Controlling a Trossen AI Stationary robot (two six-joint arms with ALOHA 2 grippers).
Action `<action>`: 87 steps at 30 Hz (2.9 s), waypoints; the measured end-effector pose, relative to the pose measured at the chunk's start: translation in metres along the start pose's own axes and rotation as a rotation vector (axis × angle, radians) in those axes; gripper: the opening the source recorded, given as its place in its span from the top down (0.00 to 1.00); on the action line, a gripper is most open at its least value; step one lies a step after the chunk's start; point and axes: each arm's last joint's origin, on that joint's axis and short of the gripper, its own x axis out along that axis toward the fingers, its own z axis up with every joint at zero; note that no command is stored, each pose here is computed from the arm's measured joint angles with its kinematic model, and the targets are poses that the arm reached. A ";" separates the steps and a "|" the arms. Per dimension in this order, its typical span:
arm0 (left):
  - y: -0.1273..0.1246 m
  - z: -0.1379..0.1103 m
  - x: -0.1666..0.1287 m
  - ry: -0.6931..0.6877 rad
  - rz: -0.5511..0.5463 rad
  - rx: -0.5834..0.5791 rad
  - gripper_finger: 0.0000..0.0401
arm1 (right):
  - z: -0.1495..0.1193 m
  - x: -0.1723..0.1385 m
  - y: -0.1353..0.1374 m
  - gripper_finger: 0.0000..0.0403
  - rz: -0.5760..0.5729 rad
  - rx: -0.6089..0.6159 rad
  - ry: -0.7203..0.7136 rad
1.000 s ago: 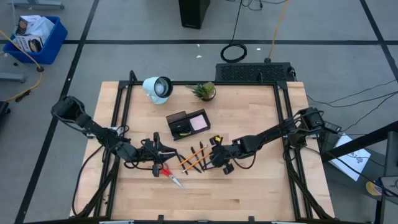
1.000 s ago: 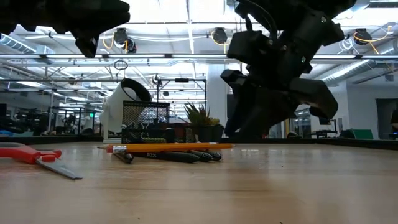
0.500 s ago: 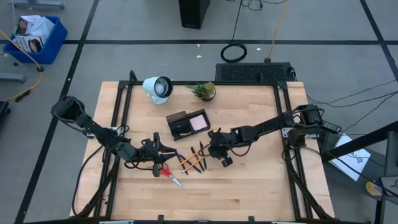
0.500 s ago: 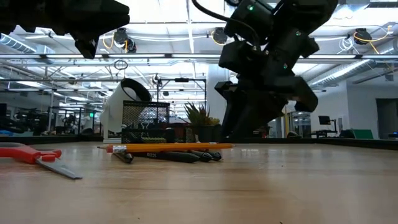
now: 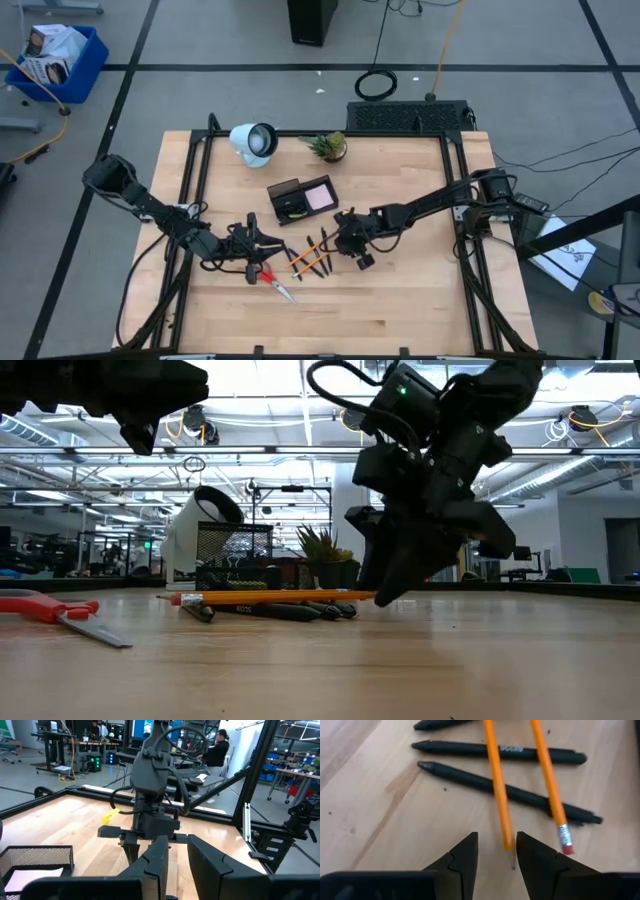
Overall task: Pick and place office supplies into organizer
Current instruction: Put the orange pencil into the black desk organizer
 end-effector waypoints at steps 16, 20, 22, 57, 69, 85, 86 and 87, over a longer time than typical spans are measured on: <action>0.000 0.000 0.000 -0.001 0.000 0.000 0.81 | -0.005 0.003 0.002 0.69 -0.017 0.019 -0.122; 0.000 0.000 0.000 -0.001 0.000 0.000 0.81 | -0.004 0.003 0.001 0.69 -0.023 0.018 -0.134; 0.000 0.000 0.000 -0.001 0.000 0.000 0.81 | -0.004 0.003 0.001 0.70 -0.022 0.018 -0.131; 0.000 0.001 0.000 -0.005 -0.001 -0.025 0.81 | -0.008 0.004 0.004 0.94 -0.036 0.156 -0.220; 0.006 0.023 0.001 -0.215 0.127 -0.116 0.81 | 0.013 -0.001 0.005 0.94 -0.049 0.329 -0.428; -0.010 0.029 -0.027 -0.175 0.241 -0.063 0.51 | 0.017 -0.006 0.000 0.95 -0.154 0.425 -0.480; -0.012 0.028 -0.031 -0.155 0.260 -0.033 0.49 | 0.017 -0.006 0.000 0.94 -0.156 0.422 -0.480; -0.014 0.026 -0.034 -0.138 0.269 -0.013 0.48 | 0.017 -0.006 0.000 0.94 -0.158 0.419 -0.482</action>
